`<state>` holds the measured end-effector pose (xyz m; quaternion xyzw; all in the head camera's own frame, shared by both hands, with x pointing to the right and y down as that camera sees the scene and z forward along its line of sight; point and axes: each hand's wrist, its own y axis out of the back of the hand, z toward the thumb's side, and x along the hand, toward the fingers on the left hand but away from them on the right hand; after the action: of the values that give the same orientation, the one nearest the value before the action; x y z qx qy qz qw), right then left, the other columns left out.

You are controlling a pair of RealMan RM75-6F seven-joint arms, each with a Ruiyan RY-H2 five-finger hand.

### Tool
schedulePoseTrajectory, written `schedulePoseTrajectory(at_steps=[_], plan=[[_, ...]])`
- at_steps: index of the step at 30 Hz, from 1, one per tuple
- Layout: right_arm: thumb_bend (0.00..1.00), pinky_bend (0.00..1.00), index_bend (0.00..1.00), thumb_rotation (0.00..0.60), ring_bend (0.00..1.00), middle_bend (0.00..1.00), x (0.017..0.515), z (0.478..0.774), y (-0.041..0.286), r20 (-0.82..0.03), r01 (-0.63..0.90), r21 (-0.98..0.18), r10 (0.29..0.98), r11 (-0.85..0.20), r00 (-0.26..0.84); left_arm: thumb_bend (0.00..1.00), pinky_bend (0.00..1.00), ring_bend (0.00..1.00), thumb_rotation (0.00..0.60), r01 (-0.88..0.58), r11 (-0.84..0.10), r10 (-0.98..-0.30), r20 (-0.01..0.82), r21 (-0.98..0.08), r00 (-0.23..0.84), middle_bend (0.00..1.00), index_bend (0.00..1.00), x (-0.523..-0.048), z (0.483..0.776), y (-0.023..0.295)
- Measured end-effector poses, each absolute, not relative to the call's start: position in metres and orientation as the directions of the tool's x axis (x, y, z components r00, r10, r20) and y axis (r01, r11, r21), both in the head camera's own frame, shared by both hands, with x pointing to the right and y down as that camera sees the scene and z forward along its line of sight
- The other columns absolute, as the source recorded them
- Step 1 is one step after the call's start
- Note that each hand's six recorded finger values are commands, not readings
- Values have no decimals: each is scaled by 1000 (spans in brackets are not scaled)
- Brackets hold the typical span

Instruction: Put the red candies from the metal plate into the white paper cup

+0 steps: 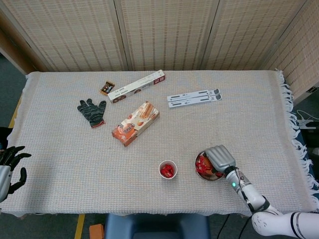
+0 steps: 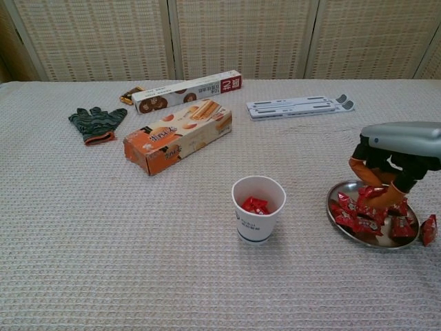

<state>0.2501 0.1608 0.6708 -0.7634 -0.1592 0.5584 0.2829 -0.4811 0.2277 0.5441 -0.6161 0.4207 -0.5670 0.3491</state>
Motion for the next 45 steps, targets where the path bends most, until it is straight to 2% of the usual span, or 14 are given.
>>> schedulePoseTrajectory(at_steps=[6, 15, 26, 37, 45], plan=[[234, 968, 752, 600, 769, 873, 222, 647, 151, -713, 0, -624, 569, -781, 410, 620, 302, 88, 600, -121, -403, -914, 406, -907, 5, 132, 292, -480, 544, 228], [236, 968, 752, 600, 769, 874, 171, 635, 138, -662, 52, -604, 536, -796, 523, 620, 302, 87, 600, -121, -400, -915, 403, -908, 4, 133, 293, -481, 544, 228], [236, 968, 752, 600, 769, 875, 134, 644, 139, -651, 59, -556, 478, -829, 590, 619, 301, 87, 600, -123, -394, -918, 396, -911, 5, 132, 292, -481, 542, 228], [236, 968, 747, 600, 769, 875, 119, 657, 140, -653, 85, -508, 447, -857, 611, 620, 302, 87, 600, -129, -389, -920, 392, -912, 1, 133, 293, -482, 541, 227], [236, 968, 741, 600, 770, 875, 114, 664, 139, -641, 105, -502, 451, -859, 621, 619, 302, 88, 600, -129, -387, -921, 390, -913, 0, 133, 293, -482, 540, 227]])
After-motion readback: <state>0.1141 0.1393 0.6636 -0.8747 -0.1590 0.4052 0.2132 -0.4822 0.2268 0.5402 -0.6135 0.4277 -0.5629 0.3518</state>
